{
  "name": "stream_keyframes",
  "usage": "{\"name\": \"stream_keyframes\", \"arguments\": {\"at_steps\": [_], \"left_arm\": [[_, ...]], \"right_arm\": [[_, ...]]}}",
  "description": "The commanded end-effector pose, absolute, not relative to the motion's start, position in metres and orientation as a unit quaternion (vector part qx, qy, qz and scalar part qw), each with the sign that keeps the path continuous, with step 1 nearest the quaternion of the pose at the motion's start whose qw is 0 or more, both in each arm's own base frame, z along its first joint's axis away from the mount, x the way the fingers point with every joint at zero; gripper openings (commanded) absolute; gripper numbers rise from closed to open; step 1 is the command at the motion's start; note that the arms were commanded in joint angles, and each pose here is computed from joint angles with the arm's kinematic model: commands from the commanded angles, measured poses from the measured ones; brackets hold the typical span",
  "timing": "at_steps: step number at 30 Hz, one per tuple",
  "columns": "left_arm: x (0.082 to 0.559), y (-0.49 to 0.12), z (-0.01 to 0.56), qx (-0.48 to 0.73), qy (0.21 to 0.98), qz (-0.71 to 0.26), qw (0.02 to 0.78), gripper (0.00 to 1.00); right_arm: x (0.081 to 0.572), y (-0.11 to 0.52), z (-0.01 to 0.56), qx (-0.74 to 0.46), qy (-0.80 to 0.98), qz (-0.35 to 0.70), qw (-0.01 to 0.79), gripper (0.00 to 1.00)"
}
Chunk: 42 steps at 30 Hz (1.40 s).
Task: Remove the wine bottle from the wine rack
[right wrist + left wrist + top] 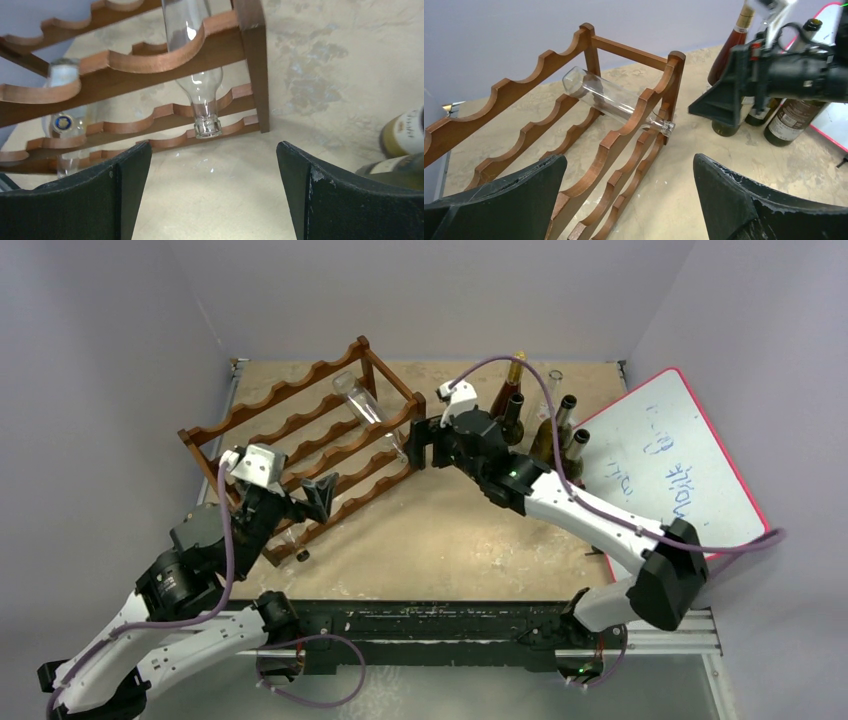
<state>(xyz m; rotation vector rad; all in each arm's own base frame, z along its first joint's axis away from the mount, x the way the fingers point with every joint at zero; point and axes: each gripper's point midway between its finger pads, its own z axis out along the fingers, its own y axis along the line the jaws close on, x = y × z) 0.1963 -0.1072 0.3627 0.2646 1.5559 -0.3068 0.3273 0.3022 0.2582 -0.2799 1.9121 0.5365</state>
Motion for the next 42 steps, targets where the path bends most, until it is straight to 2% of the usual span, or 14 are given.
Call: {"name": "stream_keyframes", "arguments": {"at_steps": [1, 8, 11, 26, 35, 42], "left_arm": [[0.187, -0.112, 0.377, 0.121, 0.696, -0.174, 0.686, 1.00], [0.181, -0.116, 0.386, 0.099, 0.685, -0.218, 0.688, 1.00], [0.182, -0.116, 0.387, 0.091, 0.682, -0.223, 0.690, 1.00], [0.185, -0.116, 0.387, 0.064, 0.687, -0.230, 0.686, 1.00], [0.187, -0.118, 0.386, 0.054, 0.692, -0.232, 0.681, 1.00], [0.190, -0.121, 0.386, 0.052, 0.696, -0.229, 0.679, 1.00]], "right_arm": [[0.334, 0.330, 0.256, -0.130, 0.796, 0.271, 0.525, 0.97], [0.347, 0.350, 0.217, -0.161, 0.812, 0.283, 0.485, 0.93], [0.353, 0.352, 0.210, -0.166, 0.814, 0.292, 0.473, 0.86], [0.365, 0.375, 0.201, -0.197, 0.797, 0.315, 0.476, 0.75], [0.371, 0.381, 0.193, -0.202, 0.797, 0.314, 0.474, 0.62], [0.374, 0.381, 0.192, -0.203, 0.795, 0.312, 0.478, 0.55]]}}
